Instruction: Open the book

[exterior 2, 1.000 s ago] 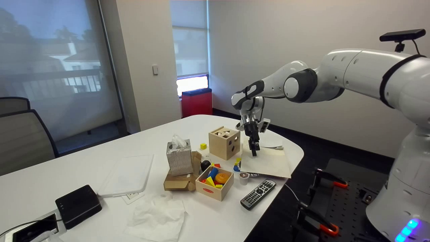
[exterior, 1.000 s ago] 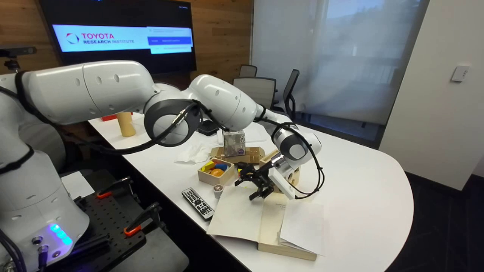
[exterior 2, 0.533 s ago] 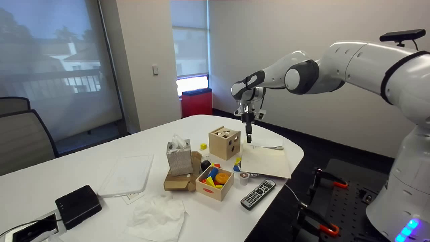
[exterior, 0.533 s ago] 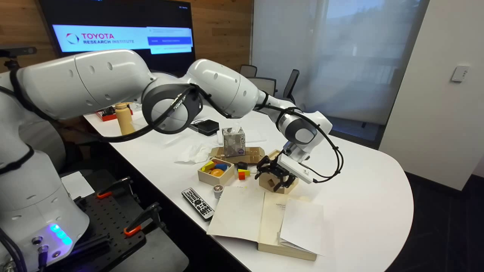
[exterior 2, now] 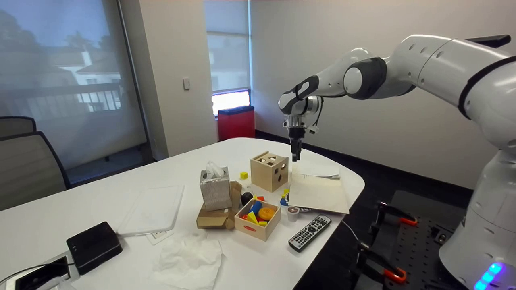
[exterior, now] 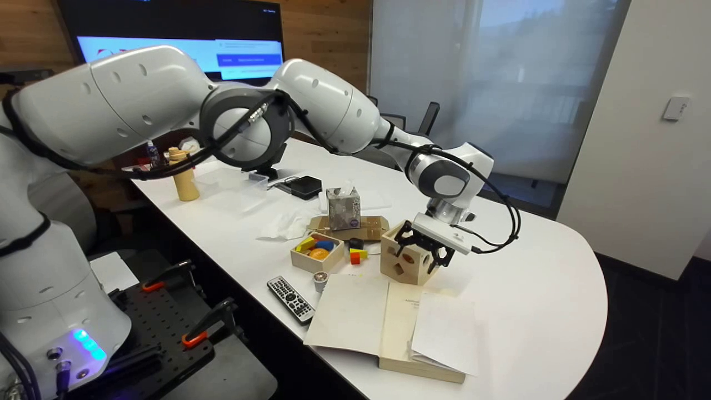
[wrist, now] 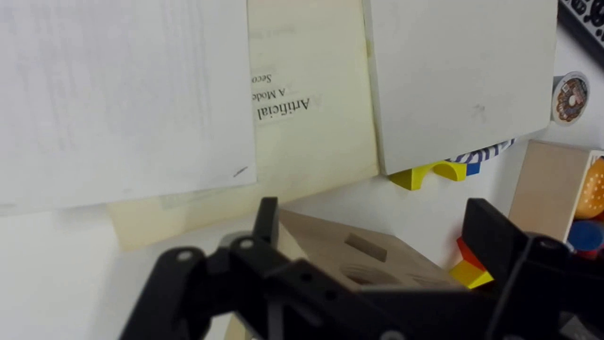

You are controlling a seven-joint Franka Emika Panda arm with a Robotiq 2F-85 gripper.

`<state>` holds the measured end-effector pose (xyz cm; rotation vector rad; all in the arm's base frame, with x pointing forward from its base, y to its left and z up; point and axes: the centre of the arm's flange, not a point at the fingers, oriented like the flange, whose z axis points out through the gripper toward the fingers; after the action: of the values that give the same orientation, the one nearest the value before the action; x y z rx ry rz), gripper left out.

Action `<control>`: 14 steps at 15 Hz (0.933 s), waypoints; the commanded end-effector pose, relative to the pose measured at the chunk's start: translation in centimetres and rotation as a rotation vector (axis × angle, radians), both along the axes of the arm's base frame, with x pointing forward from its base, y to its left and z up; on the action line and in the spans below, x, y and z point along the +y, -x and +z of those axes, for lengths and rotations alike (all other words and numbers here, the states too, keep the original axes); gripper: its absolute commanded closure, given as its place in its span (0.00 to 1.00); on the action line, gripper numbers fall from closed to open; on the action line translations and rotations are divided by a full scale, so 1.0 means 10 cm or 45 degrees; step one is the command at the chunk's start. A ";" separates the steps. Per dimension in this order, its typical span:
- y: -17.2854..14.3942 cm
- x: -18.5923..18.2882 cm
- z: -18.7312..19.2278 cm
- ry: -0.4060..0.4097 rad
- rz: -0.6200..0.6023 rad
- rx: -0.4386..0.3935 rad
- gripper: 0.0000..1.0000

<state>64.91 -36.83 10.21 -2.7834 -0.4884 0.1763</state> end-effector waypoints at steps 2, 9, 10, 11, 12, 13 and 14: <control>0.37 0.26 0.22 0.059 -0.059 0.004 0.00; 0.51 0.37 0.26 0.085 -0.068 -0.009 0.00; 0.54 0.38 0.28 0.092 -0.074 -0.012 0.00; 0.56 0.39 0.29 0.095 -0.075 -0.016 0.00; 0.59 0.39 0.31 0.100 -0.079 -0.018 0.00; 0.62 0.39 0.32 0.110 -0.083 -0.024 0.00; 0.64 0.40 0.35 0.114 -0.085 -0.027 0.00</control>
<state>61.08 -34.44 11.58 -2.8469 -0.4401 0.1494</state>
